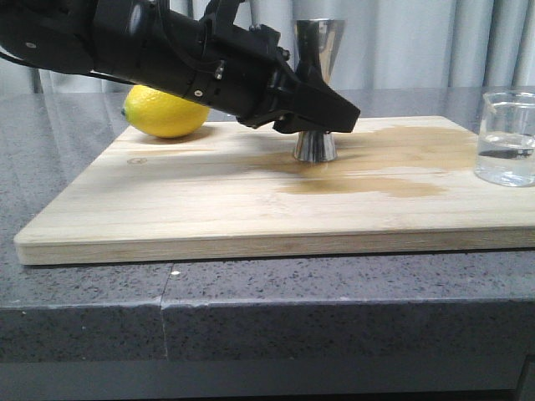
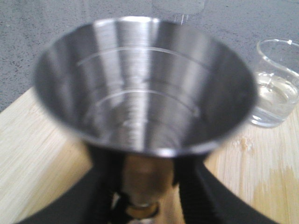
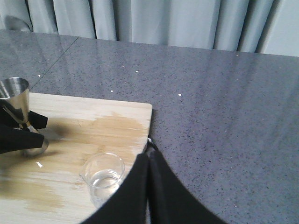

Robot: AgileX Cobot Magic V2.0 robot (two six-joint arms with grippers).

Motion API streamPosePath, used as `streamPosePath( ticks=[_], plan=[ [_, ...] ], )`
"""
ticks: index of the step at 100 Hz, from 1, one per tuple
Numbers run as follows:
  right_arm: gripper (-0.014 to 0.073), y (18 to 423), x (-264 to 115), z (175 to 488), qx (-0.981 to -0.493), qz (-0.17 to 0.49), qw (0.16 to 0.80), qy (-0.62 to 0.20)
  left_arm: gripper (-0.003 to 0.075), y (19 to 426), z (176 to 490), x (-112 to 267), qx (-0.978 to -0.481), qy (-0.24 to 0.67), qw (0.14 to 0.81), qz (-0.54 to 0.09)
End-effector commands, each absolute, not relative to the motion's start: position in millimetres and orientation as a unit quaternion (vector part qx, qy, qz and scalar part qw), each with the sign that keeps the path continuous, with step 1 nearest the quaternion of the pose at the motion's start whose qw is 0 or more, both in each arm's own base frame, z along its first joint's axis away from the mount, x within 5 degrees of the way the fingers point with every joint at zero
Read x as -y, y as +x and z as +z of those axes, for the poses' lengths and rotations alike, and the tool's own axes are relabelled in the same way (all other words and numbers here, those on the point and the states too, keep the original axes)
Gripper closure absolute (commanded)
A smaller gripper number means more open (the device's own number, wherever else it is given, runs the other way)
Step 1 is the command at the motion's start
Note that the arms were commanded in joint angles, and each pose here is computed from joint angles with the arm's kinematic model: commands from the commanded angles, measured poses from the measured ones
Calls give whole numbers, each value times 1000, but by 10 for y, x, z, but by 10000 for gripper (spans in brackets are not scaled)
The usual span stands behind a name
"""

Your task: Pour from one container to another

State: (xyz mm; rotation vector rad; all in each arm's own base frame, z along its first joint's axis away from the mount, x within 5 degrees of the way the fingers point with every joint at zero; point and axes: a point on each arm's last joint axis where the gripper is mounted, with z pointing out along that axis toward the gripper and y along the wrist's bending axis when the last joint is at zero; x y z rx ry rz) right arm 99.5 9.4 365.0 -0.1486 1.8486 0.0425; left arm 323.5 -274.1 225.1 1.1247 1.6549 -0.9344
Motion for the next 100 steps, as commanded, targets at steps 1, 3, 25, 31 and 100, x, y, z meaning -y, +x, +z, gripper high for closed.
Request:
streamPosePath(
  ticks=[1, 3, 25, 31, 100],
  plan=[
    [652, 1016, -83, 3823, -765, 11, 642, -60, 588, 3187, 2613, 2770, -638, 436, 483, -412],
    [652, 1016, -83, 3823, -765, 11, 642, -60, 614, 3187, 2613, 2770, -638, 436, 483, -412],
    [652, 1016, -83, 3824, -764, 11, 642, -60, 740, 3150, 2643, 2781, -629, 435, 475, -436],
    [652, 1018, -81, 3834, -761, 10, 646, -59, 740, 3133, 2675, 2784, -629, 427, 468, -450],
    [76, 1411, -199, 3343, -789, 69, 608, -50, 740, 2208, 4421, 2247, -529, 459, 537, -469]
  ],
)
